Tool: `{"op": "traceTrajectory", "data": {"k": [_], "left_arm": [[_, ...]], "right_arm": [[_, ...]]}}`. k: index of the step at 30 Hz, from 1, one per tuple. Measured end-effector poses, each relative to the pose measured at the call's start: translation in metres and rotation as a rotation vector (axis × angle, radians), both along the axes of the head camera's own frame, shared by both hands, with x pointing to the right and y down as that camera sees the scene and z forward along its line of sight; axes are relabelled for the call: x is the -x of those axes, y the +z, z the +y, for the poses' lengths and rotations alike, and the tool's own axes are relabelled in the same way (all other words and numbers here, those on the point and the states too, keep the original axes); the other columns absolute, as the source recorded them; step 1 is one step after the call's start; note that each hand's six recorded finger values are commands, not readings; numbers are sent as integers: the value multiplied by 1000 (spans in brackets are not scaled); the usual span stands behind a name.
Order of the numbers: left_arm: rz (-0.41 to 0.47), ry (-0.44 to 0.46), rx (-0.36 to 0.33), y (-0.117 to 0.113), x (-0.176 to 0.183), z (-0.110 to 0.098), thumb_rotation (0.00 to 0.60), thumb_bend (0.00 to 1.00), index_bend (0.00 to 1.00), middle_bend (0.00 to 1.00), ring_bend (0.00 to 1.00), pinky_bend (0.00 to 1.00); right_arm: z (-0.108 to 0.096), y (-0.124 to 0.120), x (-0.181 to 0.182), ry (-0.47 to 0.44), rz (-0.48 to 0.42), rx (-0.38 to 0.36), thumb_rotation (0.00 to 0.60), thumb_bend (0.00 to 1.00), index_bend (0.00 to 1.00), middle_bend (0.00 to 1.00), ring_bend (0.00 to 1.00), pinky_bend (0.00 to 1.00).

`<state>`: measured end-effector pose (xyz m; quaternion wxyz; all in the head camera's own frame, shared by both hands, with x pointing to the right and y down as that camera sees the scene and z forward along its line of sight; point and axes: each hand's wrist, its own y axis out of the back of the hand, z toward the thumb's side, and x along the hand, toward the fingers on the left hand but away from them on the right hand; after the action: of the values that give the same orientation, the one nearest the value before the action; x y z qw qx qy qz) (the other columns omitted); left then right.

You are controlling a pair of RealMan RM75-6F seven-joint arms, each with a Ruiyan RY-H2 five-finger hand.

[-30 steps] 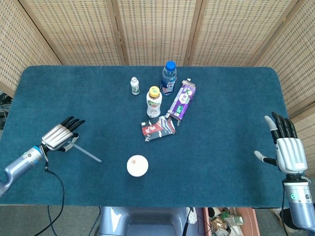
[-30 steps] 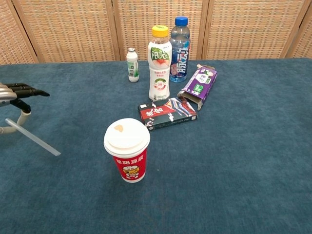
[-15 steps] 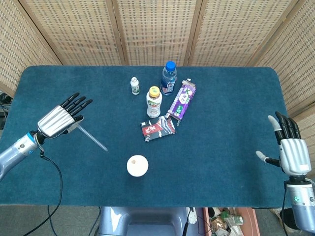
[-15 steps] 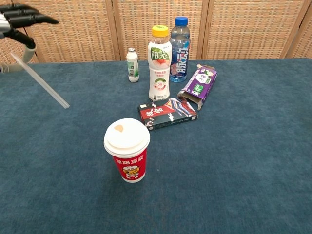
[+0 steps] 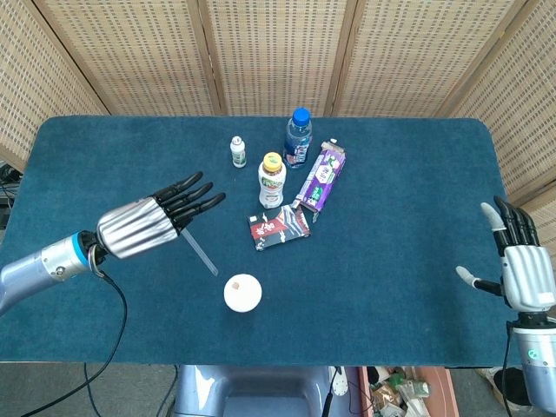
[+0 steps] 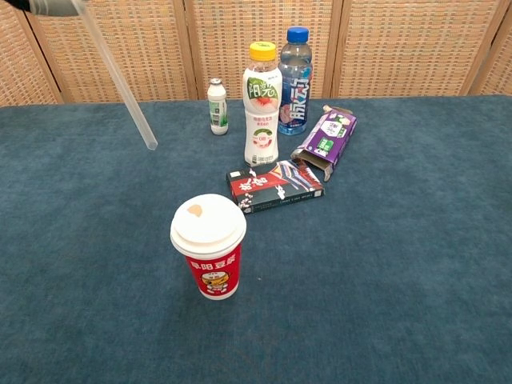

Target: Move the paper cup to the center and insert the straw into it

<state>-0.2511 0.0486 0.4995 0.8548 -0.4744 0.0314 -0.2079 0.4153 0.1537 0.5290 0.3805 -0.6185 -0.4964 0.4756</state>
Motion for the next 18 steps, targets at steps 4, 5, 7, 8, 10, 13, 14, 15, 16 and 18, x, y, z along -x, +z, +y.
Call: {"op": "traceTrajectory", "data": {"k": [4,5,7,8,10,13,14,15,16,18], "left_arm": [[-48,82,-67,-8,-20,7,600,367,612,0,0,0],[-57,91,-74,-8,-22,8,600,366,612,0,0,0],[-76,109,-87,-8,-27,9,600,366,612,0,0,0],[-90,121,-95,-6,-29,11,600,366,612,0,0,0],[-115,142,-105,-3,-33,13,600,366,612,0,0,0],[-136,171,-124,1,-39,16,600,367,612,0,0,0],[-138,181,-130,3,-42,19,600,367,612,0,0,0],[-137,187,-133,4,-44,20,600,366,612,0,0,0],[-136,191,-134,6,-46,21,600,366,612,0,0,0],[-144,205,-142,9,-51,22,600,366,612,0,0,0]], "right_arm": [[0,-2,-2,2,-10,-4,600,0,0,0,0,0],[0,-3,-2,3,-12,-5,600,0,0,0,0,0],[0,-4,-3,3,-16,-8,600,0,0,0,0,0],[0,-4,-3,4,-17,-8,600,0,0,0,0,0],[0,-5,-3,3,-20,-10,600,0,0,0,0,0],[0,-7,-4,3,-24,-14,600,0,0,0,0,0],[0,-7,-4,3,-24,-14,600,0,0,0,0,0],[1,-7,-4,3,-25,-14,600,0,0,0,0,0],[1,-7,-4,4,-25,-14,600,0,0,0,0,0],[1,-8,-4,3,-24,-14,600,0,0,0,0,0]]}}
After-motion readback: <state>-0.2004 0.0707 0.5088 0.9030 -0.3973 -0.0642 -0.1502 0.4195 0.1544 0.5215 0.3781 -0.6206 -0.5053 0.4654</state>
